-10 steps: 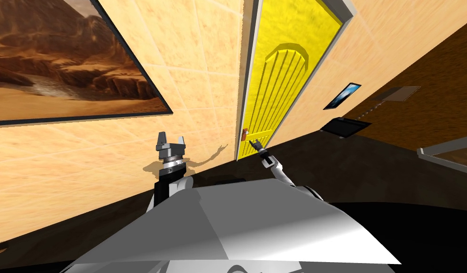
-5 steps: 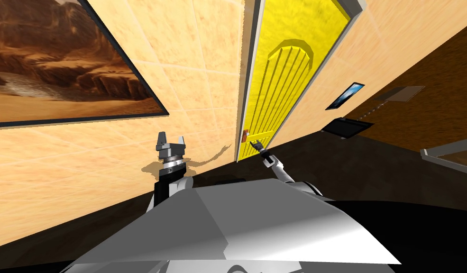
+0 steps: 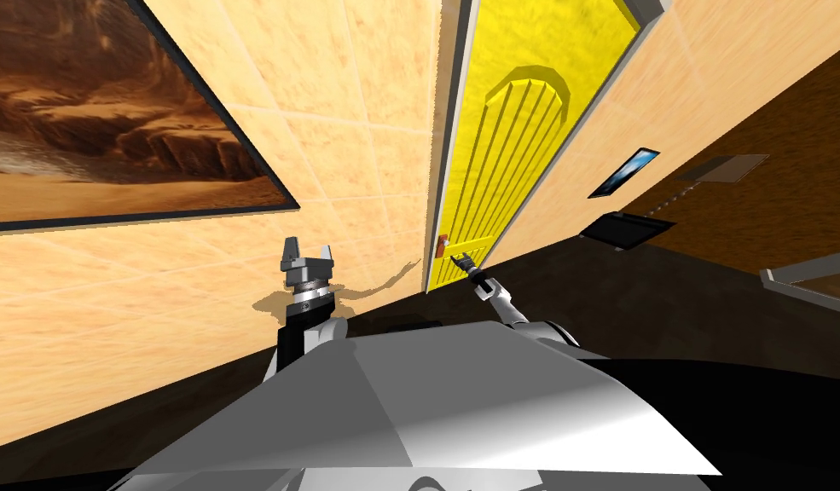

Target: Pull the door open

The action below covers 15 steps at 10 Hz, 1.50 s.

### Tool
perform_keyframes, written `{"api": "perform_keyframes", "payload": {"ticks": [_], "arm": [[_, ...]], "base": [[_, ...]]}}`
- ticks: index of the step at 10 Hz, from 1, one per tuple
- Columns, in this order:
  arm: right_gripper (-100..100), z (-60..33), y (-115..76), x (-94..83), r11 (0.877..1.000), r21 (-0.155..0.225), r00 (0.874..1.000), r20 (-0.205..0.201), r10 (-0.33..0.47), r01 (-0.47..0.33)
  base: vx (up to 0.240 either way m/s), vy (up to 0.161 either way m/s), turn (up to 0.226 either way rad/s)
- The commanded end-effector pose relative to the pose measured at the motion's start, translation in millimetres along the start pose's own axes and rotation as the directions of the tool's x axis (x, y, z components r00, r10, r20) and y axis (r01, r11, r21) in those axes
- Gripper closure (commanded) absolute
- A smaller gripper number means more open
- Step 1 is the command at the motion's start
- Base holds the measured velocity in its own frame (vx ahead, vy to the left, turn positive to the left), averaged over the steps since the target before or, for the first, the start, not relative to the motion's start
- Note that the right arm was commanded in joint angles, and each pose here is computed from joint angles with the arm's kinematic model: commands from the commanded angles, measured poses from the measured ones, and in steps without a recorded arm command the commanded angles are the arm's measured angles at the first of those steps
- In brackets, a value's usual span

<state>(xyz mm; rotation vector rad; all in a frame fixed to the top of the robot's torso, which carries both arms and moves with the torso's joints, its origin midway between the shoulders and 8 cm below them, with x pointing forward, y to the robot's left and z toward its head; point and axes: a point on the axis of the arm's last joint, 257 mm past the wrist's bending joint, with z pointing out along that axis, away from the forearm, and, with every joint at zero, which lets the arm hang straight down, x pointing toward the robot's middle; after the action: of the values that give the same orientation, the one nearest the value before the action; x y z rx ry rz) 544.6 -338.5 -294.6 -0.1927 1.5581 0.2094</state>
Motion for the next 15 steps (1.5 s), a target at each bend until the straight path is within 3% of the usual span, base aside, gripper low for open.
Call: {"api": "perform_keyframes", "payload": {"ticks": [1,2,8,9,10,15], "arm": [[-100,0.0,0.0,0.0,1.000,0.000,1.000,0.000,0.000,0.000],[-100,7.8,7.4,0.9,1.000,0.003,1.000,-0.001,-0.002,0.002],[-100,33.4,34.5,2.1,1.000,0.009,1.000,-0.003,-0.002,0.002],[-100,30.3,32.1,1.0,1.000,0.007,1.000,-0.001,-0.001,0.001],[100,30.3,32.1,1.0,1.000,0.007,1.000,-0.001,-0.001,0.001],[100,30.3,32.1,1.0,1.000,0.007,1.000,-0.001,-0.001,0.001]], "base": [[0.017,-0.001,0.001],[0.119,0.015,0.010],[0.203,-0.010,0.013],[0.091,0.004,0.006],[-0.011,-0.001,0.002],[-0.016,-0.001,0.001]]}}
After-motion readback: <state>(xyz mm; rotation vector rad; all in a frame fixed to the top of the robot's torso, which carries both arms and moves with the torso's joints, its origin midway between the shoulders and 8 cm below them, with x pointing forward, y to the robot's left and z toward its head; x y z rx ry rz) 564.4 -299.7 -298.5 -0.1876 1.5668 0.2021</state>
